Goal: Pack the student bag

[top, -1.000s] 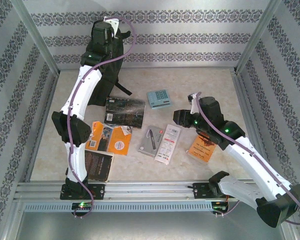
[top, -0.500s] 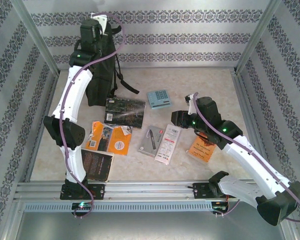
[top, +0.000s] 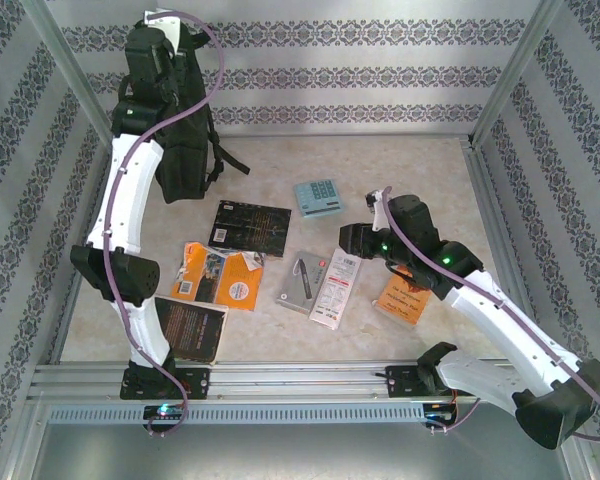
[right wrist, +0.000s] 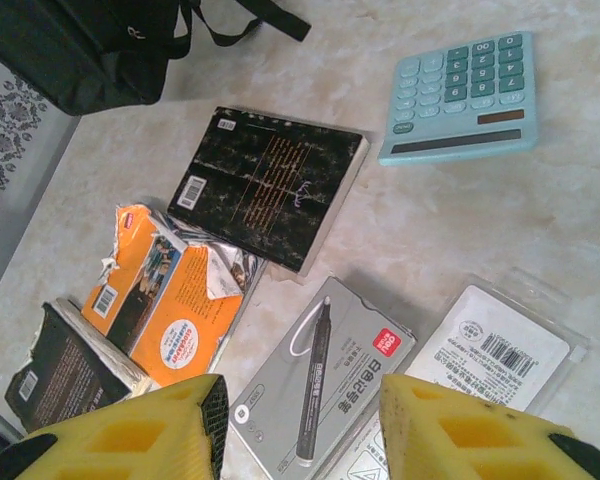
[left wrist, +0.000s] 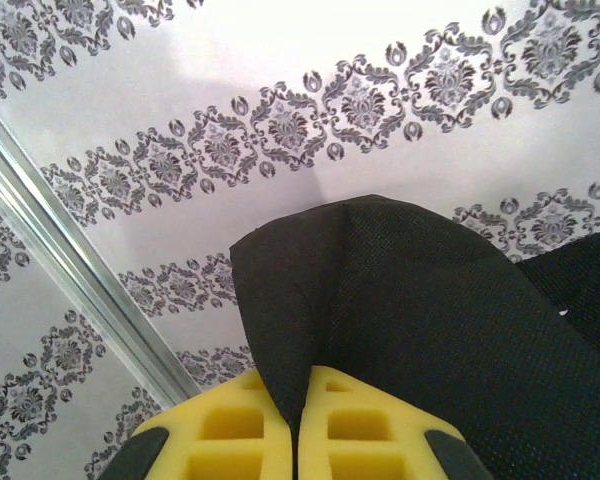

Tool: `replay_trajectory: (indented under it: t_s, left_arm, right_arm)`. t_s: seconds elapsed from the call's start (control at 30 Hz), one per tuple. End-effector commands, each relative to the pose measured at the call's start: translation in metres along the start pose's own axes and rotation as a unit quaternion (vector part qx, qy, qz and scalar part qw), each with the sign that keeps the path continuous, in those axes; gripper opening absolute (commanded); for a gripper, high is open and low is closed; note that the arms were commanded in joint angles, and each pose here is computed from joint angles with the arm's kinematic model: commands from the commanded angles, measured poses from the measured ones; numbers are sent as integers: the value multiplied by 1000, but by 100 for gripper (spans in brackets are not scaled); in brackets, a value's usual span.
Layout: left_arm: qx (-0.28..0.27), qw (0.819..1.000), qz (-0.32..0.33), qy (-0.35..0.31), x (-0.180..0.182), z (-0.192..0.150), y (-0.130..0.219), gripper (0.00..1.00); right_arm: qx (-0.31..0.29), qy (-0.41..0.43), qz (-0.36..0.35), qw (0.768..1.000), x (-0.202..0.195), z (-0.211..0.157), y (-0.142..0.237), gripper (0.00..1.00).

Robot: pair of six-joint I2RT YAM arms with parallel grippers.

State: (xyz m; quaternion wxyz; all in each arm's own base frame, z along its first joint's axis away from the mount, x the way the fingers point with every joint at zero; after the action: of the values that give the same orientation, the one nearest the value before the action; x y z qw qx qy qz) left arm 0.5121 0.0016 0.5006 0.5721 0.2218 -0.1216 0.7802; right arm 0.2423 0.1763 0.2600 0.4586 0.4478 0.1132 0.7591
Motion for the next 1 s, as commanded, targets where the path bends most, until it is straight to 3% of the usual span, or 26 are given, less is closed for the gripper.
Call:
replay_trajectory:
  t_s: [0.0, 0.07, 0.13, 0.3, 0.4, 0.43, 0.73, 0.97]
  left_arm:
    - [-112, 993, -9, 35, 37, 53, 42, 0]
    - [-136, 986, -98, 17, 9, 55, 52, 0]
    - [-155, 965, -208, -34, -35, 49, 70, 0]
    - [-190, 882, -375, -212, -152, 12, 137, 0]
    - [-184, 828, -453, -276, -202, -29, 177, 0]
    - [-178, 818, -470, -278, -212, -40, 187, 0]
    - [-158, 753, -560, -307, -238, -123, 283, 0]
    - [-154, 684, -627, -340, -242, -184, 358, 0]
  right_arm:
    - [-5, 8, 3, 1000, 4, 3, -2, 44]
    - [-8, 10, -2, 1000, 3, 4, -2, 44]
    - [-20, 8, -17, 1000, -1, 7, 0, 44]
    - [-63, -4, -51, 997, -10, 18, 11, 44]
    - [-68, -8, -57, 996, -12, 19, 14, 45]
    - [-71, -9, -60, 996, -13, 20, 16, 45]
    - [-76, -37, -82, 993, -33, 19, 16, 49]
    - [-78, -84, -86, 990, -48, 23, 15, 50]
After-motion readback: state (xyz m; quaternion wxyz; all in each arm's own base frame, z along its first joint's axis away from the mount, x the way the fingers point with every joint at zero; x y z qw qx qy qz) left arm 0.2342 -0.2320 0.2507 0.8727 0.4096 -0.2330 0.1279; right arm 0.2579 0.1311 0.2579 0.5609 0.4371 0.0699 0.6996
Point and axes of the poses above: each hand's point on the last joint's axis, 136 mm out from that joint toward the fingers, its own y axis back along the fingers, its own x axis along the line the jaws close on, z = x × y, the point moved 3 cm from there along y, back along the fingers, and after that the axes turned 10 degrees about -y, right-handed, at the moved point
